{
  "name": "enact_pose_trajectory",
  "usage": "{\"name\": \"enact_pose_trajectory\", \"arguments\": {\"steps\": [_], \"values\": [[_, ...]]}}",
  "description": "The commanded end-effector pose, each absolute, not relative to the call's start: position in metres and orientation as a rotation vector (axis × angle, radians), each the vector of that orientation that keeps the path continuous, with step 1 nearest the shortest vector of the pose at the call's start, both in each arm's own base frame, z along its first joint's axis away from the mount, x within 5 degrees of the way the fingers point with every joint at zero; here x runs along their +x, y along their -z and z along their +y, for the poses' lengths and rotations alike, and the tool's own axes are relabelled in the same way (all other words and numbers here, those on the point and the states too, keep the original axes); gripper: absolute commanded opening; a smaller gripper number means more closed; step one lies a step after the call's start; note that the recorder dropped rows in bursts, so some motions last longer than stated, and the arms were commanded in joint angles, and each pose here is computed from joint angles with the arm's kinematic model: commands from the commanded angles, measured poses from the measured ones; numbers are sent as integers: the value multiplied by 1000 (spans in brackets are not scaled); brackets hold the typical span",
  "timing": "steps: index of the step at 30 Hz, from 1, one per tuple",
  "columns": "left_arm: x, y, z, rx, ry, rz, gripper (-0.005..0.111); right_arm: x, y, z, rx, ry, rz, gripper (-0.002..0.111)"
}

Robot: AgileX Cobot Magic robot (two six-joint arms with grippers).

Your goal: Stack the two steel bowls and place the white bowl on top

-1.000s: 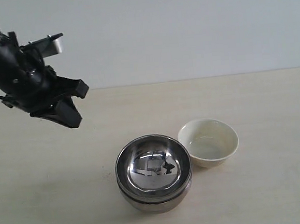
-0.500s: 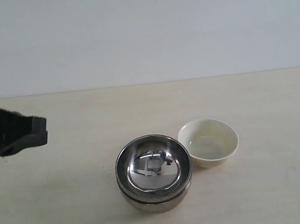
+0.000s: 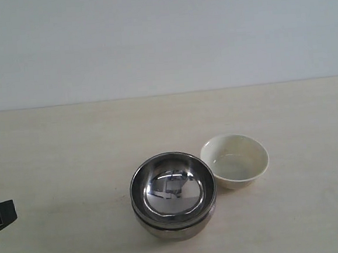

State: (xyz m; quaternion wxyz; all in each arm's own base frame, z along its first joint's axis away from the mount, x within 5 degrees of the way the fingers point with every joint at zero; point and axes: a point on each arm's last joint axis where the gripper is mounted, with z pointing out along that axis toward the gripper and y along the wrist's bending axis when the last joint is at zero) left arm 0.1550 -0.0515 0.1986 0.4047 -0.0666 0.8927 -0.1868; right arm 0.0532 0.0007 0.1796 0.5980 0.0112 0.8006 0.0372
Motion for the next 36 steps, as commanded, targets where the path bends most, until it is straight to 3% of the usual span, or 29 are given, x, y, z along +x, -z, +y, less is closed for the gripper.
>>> {"name": "enact_pose_trajectory", "arguments": {"steps": [1, 8, 17, 28, 36], "values": [[154, -198, -51, -188, 482, 2252, 4, 53, -180, 1, 26, -83, 1849, 0], [156, -201, -49, -127, 419, 2216, 4, 53, -180, 1, 26, -83, 1849, 0], [99, -266, -14, -81, 280, 1661, 4, 53, -180, 1, 26, -83, 1849, 0], [54, -239, 6, -149, 82, 1370, 4, 53, -180, 1, 26, -83, 1849, 0], [54, -223, 9, -149, -2, 1364, 4, 53, -180, 1, 26, -83, 1849, 0]]}}
